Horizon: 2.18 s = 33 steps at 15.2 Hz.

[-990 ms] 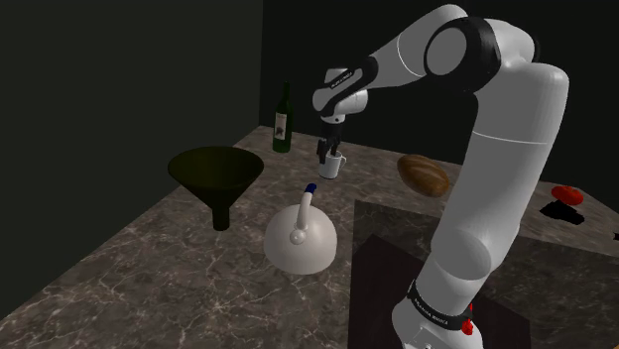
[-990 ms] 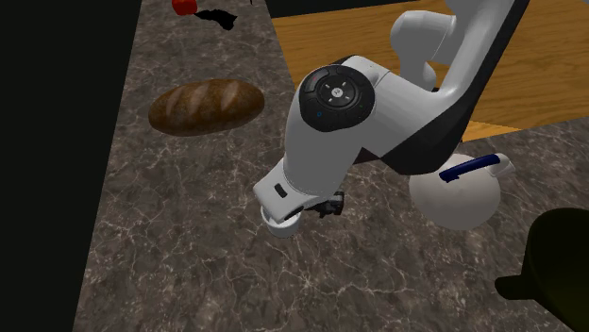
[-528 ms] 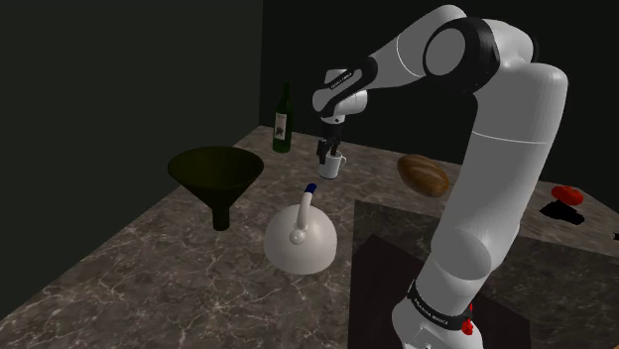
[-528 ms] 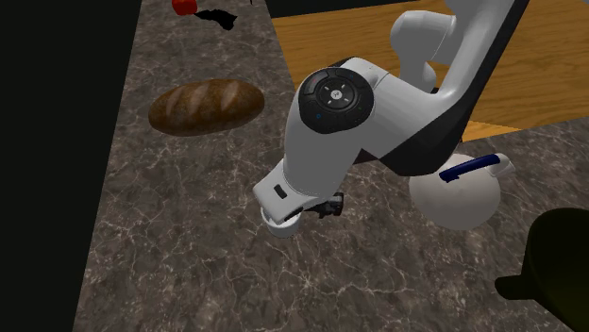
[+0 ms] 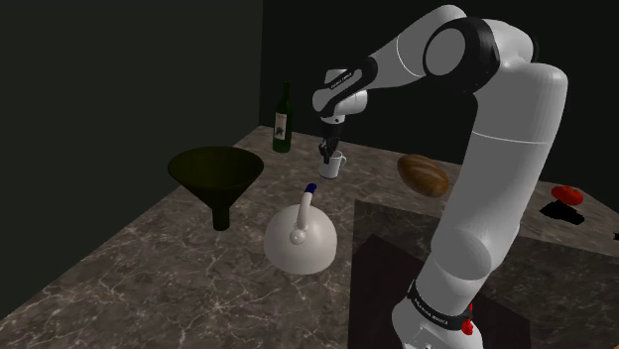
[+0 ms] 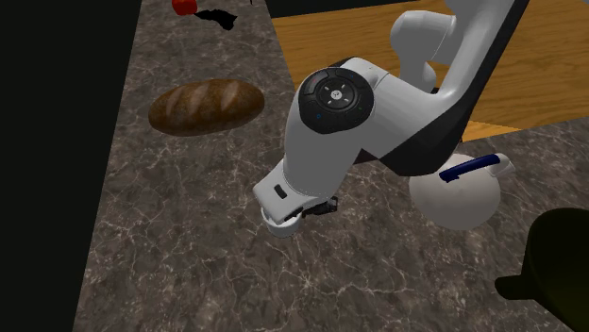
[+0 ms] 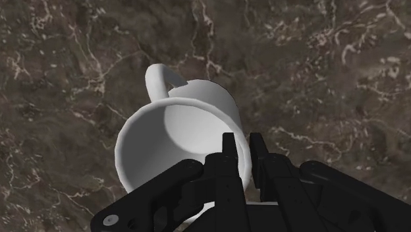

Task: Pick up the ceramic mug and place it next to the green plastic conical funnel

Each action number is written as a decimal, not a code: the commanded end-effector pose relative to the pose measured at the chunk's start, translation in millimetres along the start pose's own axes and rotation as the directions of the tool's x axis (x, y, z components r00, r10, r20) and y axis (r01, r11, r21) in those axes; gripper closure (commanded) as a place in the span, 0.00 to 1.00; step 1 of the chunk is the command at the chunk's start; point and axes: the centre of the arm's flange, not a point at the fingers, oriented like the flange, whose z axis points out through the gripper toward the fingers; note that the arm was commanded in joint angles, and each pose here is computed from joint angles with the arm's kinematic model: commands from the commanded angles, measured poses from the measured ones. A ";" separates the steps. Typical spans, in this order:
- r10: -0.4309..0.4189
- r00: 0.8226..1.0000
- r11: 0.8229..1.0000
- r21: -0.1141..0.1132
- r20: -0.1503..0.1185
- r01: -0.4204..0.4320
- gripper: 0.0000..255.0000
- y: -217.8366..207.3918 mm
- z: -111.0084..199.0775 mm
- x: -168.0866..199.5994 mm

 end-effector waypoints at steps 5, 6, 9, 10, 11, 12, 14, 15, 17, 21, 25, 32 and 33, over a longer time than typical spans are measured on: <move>0.000 1.000 1.000 0.000 0.000 0.000 1.00 1.4 -15.8 -0.5; 0.000 1.000 1.000 0.000 0.000 0.000 1.00 1.8 -21.0 -0.7; 0.000 1.000 1.000 0.000 0.000 0.000 1.00 3.0 -36.8 -1.2; 0.000 1.000 1.000 0.000 0.000 0.000 1.00 3.5 -42.1 -1.3; 0.000 1.000 1.000 0.000 0.000 0.000 1.00 3.9 -47.3 -1.5; 0.000 1.000 1.000 0.000 0.000 0.000 1.00 4.3 -52.6 -1.7; 0.000 1.000 1.000 0.000 0.000 0.000 1.00 5.1 -63.1 -2.0; 0.000 1.000 1.000 0.000 0.000 0.000 1.00 5.6 -68.4 -2.2; 0.000 1.000 1.000 0.000 0.000 0.000 1.00 6.4 -78.9 -2.5; 0.000 1.000 1.000 0.000 0.000 0.000 1.00 8.1 -99.9 -3.2; 0.000 1.000 1.000 0.000 0.000 0.000 1.00 9.8 -121.0 -3.9; 0.000 1.000 1.000 0.000 0.000 0.000 1.00 12.7 -157.8 -5.0; 0.000 1.000 1.000 0.000 0.000 0.000 1.00 13.1 -163.1 -5.2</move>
